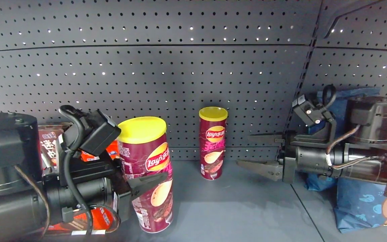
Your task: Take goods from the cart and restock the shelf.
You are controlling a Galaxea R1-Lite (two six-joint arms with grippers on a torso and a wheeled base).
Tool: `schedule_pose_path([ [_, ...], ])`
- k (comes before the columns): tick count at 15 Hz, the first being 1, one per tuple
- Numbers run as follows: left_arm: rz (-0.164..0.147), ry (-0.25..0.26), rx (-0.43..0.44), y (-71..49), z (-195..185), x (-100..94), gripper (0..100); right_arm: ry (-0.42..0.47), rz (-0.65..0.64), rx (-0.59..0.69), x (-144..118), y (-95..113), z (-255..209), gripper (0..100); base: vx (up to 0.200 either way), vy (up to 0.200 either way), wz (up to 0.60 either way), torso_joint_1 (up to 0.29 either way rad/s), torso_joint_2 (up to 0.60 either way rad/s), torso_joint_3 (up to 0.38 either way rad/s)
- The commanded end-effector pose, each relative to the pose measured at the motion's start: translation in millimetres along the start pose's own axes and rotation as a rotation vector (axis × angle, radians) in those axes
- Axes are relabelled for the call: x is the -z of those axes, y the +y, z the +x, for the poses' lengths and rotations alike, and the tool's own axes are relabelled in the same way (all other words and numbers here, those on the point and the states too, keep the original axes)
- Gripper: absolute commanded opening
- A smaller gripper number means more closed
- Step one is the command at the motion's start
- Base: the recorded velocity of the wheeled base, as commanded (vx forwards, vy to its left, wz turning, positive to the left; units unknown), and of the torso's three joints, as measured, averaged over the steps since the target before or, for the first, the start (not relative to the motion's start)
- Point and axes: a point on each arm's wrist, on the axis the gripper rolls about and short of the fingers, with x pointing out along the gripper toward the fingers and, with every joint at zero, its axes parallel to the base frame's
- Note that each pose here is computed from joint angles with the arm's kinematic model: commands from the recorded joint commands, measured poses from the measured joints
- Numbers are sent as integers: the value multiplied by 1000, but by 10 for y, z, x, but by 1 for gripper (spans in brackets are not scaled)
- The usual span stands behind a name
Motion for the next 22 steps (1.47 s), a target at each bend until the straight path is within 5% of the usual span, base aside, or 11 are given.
schedule_pose_path([
  [1,2,-1,3,9,36,-23,0,31,23,-35,181,-164,133,100,0,0,0,0,0,0],
  [7,4,-1,7,28,150,-82,0,-24,-19,-124,413,-464,343,100,0,0,0,0,0,0],
  [22,1,5,-2,39,151,-68,0,0,10,-117,797,-860,726,100,0,0,0,0,0,0],
])
